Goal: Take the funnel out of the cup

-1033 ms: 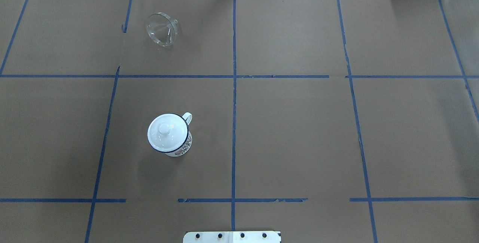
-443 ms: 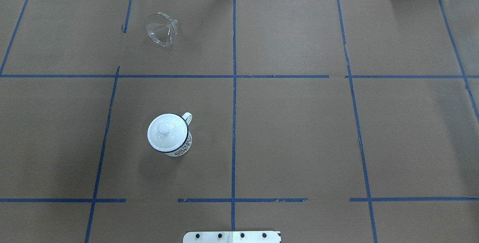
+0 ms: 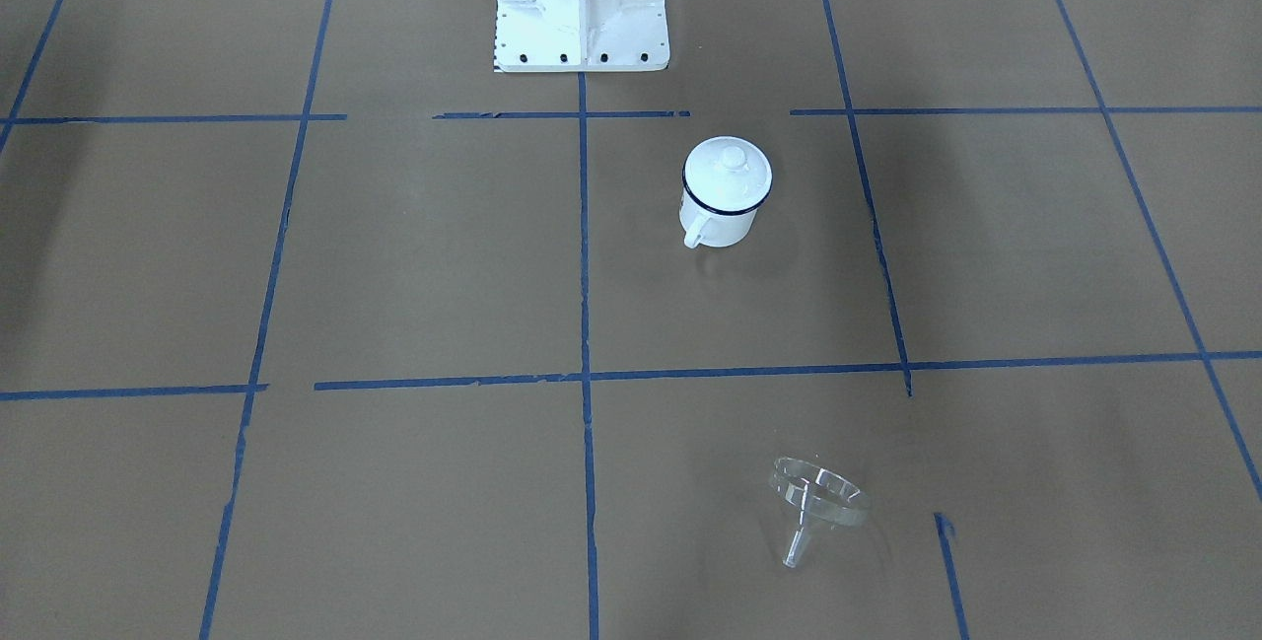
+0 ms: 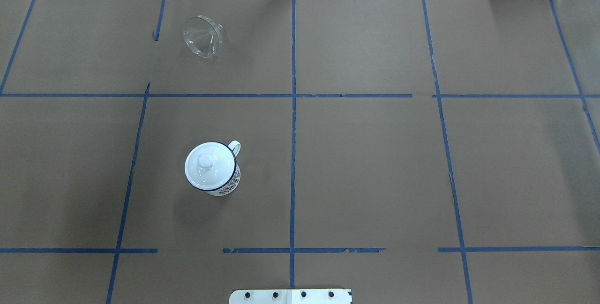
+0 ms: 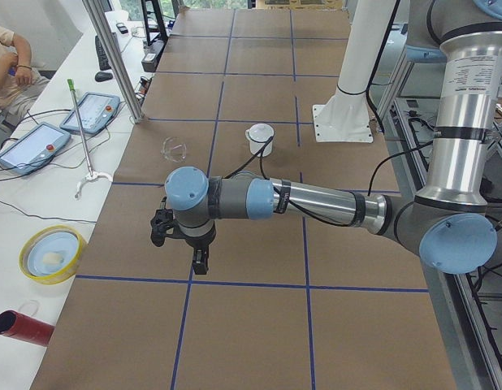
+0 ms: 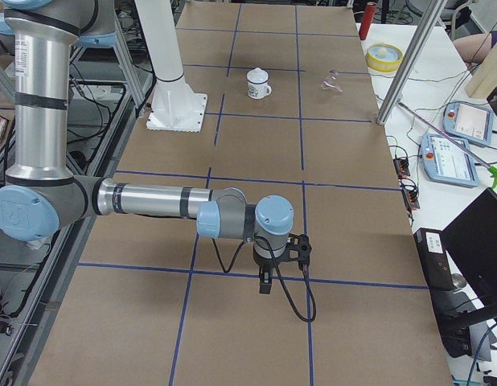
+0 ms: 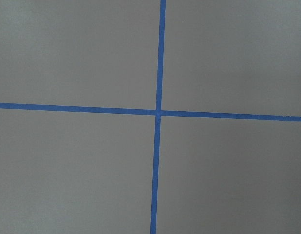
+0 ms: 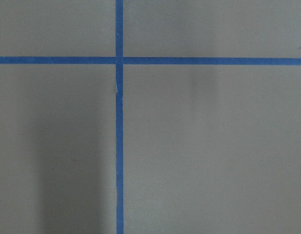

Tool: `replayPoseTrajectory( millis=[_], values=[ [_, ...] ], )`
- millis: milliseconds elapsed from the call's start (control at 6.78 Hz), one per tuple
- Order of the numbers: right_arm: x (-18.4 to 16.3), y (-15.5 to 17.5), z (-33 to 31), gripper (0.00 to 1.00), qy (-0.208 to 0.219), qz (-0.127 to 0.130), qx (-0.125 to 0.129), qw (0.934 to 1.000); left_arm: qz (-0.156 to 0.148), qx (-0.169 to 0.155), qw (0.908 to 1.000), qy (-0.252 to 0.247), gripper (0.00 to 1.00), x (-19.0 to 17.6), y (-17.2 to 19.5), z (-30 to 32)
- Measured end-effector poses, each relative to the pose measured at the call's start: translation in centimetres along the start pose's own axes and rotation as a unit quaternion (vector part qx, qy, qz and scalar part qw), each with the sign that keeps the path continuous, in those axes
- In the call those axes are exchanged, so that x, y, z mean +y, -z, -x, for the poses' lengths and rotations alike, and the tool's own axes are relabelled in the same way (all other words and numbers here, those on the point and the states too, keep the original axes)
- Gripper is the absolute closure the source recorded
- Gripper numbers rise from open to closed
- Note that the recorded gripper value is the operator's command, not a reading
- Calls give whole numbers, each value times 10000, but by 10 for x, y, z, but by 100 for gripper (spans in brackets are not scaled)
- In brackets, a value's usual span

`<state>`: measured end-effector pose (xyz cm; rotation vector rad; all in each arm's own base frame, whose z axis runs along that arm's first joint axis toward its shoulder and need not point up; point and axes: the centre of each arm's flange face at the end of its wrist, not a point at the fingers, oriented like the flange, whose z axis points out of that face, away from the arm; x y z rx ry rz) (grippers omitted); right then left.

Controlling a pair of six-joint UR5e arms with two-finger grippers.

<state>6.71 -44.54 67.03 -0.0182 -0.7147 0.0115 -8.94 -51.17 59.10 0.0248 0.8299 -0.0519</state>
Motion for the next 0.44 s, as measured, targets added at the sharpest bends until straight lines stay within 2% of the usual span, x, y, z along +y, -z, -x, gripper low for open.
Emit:
replayPoseTrajectory(
  millis=[443],
  values=[
    [0, 0, 0, 0, 1, -1, 0, 10000, -64, 4, 9999, -87, 0, -6, -1, 1]
  ],
)
